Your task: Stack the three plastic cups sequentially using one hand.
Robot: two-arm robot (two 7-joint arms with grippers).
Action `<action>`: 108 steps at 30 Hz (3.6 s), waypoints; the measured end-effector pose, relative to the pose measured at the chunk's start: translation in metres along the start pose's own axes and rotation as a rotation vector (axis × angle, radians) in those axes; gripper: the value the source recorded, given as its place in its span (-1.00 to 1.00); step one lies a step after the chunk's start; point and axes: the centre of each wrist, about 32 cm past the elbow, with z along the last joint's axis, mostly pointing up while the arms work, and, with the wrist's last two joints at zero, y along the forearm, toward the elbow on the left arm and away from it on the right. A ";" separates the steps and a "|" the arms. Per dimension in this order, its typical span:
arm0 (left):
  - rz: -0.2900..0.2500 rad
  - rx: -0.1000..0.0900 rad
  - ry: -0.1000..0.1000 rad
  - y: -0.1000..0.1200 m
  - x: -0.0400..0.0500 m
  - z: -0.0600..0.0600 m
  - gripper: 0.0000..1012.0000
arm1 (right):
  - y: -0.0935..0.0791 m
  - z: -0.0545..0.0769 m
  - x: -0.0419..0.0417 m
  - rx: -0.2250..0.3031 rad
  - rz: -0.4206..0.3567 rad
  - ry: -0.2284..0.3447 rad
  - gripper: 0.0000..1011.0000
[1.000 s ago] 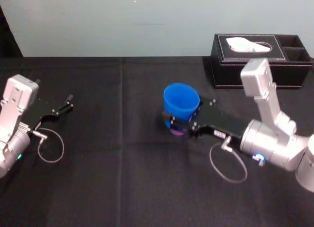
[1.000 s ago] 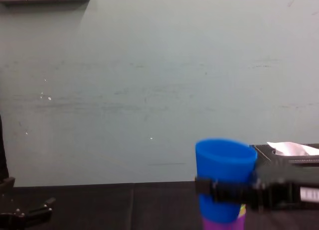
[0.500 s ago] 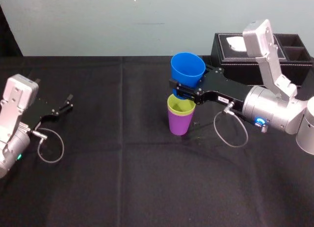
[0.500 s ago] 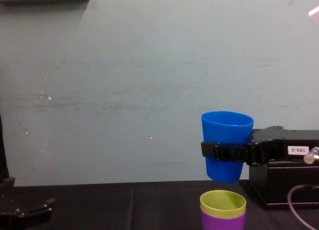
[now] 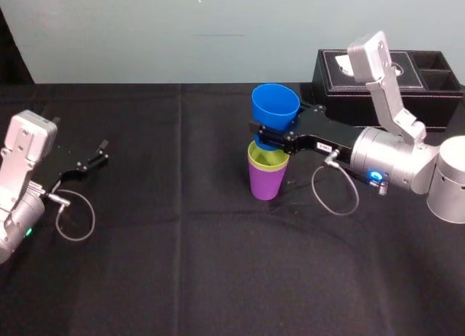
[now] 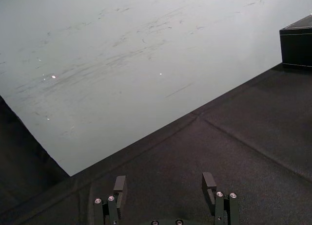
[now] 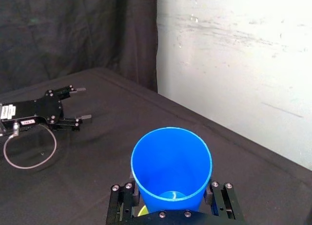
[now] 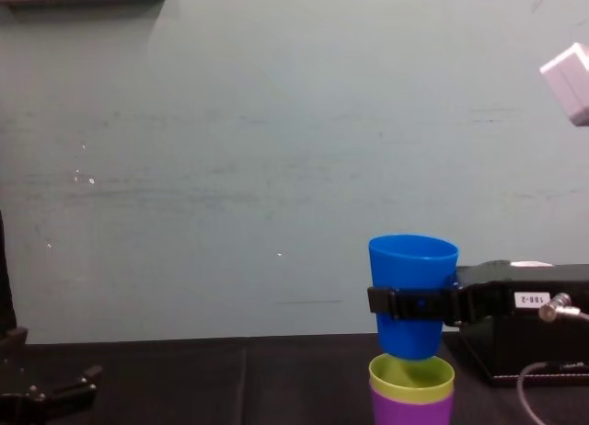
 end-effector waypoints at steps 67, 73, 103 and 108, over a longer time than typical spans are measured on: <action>0.000 0.000 0.000 0.000 0.0000 0.000 1.00 | -0.029 -0.028 -0.0167 0.063 -0.163 0.030 0.98; 0.000 0.000 0.000 0.000 0.0000 0.000 1.00 | -0.043 -0.046 -0.0268 0.101 -0.315 0.066 0.98; 0.000 0.000 0.000 0.000 0.0000 0.000 1.00 | -0.029 -0.095 -0.0657 0.160 -0.643 0.166 0.98; 0.000 0.000 0.000 0.000 0.0000 0.000 1.00 | -0.030 -0.095 -0.0659 0.164 -0.645 0.166 0.98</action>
